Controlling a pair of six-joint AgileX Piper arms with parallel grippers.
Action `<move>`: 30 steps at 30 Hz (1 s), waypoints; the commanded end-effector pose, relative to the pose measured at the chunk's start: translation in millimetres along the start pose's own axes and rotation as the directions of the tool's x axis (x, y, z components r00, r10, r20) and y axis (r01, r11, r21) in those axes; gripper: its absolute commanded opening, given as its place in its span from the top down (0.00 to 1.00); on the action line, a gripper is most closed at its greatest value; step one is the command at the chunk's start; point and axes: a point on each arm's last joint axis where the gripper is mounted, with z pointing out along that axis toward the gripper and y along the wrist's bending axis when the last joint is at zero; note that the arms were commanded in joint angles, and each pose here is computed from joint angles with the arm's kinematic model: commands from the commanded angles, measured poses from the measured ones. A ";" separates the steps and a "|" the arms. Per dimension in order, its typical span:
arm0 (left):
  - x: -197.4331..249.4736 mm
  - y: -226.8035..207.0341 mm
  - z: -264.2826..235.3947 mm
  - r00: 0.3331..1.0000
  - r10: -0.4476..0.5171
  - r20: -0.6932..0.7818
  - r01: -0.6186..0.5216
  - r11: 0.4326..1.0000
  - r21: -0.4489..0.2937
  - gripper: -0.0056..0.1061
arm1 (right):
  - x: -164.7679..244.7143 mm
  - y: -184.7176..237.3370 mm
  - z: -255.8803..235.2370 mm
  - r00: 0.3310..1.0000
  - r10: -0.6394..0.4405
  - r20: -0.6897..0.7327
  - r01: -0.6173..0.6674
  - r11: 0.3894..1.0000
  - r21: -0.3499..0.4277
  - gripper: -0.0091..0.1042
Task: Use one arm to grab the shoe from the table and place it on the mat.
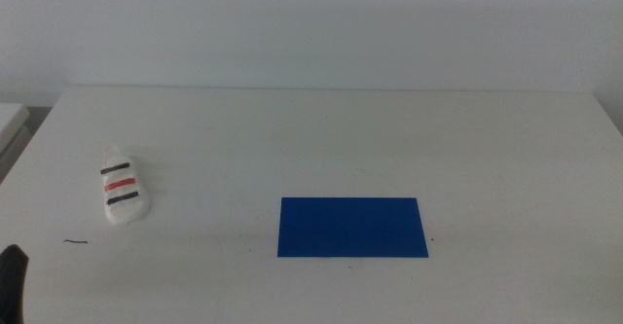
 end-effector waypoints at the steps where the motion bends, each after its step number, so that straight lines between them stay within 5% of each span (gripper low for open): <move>1: -11.8 -0.9 4.5 0.997 -0.002 -0.074 0.001 1.000 -0.014 0.11 | 0.0 -0.1 -0.1 1.000 -0.011 0.009 0.011 1.000 0.000 0.22; 4: -63.2 -4.9 20.0 0.957 -0.023 -0.288 0.006 0.998 -0.061 0.11 | 0.0 -0.1 -0.1 1.000 -0.011 0.009 0.011 1.000 0.000 0.22; 8: -115.2 -6.5 67.5 0.810 -0.043 -0.585 -0.027 0.993 -0.111 0.11 | 0.0 -0.1 -0.1 1.000 -0.011 0.009 0.011 1.000 0.000 0.22; 14: -141.5 -3.7 166.5 0.624 -0.216 -0.751 0.031 0.967 -0.252 0.11 | 0.0 -0.1 -0.1 1.000 -0.011 0.009 0.011 1.000 0.000 0.22; 23: -85.4 5.2 294.0 0.351 -0.386 -0.853 0.021 0.914 -0.405 0.11 | 0.0 -0.1 -0.1 1.000 -0.011 0.009 0.011 1.000 0.000 0.22; 30: -32.8 11.7 338.2 0.288 -0.383 -0.878 0.001 0.917 -0.399 0.11 | 0.0 -0.1 -0.1 1.000 -0.011 0.009 0.011 1.000 0.000 0.22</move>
